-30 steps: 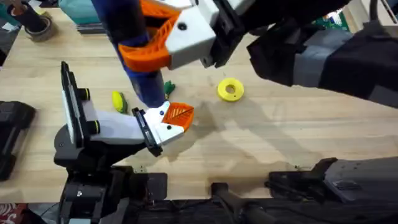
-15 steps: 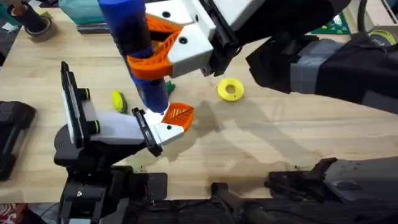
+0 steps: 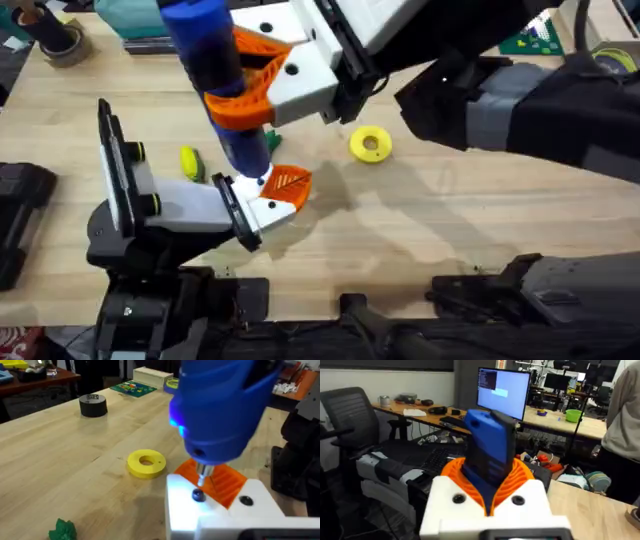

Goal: Pick up the gripper from the table and insert it into the empty holder that is missing its gripper. Then pick up a screw, insert it into the mounting hole, and use the screwdriver to tighten it. Finally, clean up the table by picking up the vegetable and placing it into the bucket.

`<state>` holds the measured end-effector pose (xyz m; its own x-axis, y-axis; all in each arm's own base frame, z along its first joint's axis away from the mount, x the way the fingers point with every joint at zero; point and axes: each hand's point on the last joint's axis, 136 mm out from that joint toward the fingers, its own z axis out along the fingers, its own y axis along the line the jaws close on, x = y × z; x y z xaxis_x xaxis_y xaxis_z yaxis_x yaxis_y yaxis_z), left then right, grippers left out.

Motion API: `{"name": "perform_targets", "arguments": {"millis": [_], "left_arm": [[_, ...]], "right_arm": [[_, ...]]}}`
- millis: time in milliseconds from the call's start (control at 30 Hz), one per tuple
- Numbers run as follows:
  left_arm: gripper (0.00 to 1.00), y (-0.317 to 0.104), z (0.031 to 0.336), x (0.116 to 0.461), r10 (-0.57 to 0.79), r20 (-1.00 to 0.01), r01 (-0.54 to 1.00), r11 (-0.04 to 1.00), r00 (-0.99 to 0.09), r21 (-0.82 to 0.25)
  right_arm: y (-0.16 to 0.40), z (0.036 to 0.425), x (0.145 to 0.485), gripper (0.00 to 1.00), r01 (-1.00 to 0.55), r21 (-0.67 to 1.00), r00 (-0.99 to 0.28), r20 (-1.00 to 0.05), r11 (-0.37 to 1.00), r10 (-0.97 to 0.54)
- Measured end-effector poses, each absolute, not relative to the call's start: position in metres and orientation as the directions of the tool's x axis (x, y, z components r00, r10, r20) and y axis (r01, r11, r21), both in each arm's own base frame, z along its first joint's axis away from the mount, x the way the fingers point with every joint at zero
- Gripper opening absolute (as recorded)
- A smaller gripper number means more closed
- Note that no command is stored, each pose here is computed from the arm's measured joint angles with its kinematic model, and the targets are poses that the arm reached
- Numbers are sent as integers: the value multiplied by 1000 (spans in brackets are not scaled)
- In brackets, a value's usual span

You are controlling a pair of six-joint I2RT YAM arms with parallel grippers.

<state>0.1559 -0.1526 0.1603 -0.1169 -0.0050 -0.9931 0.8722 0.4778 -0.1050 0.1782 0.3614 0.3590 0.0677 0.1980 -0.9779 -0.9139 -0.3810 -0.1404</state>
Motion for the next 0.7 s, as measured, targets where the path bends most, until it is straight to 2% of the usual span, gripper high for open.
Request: {"name": "perform_targets", "arguments": {"millis": [700], "left_arm": [[4,-153,160,156,-5,-993,872,478,-117,-105]], "right_arm": [[367,349,185,24,-921,-113,47,-982,-373,181]]}}
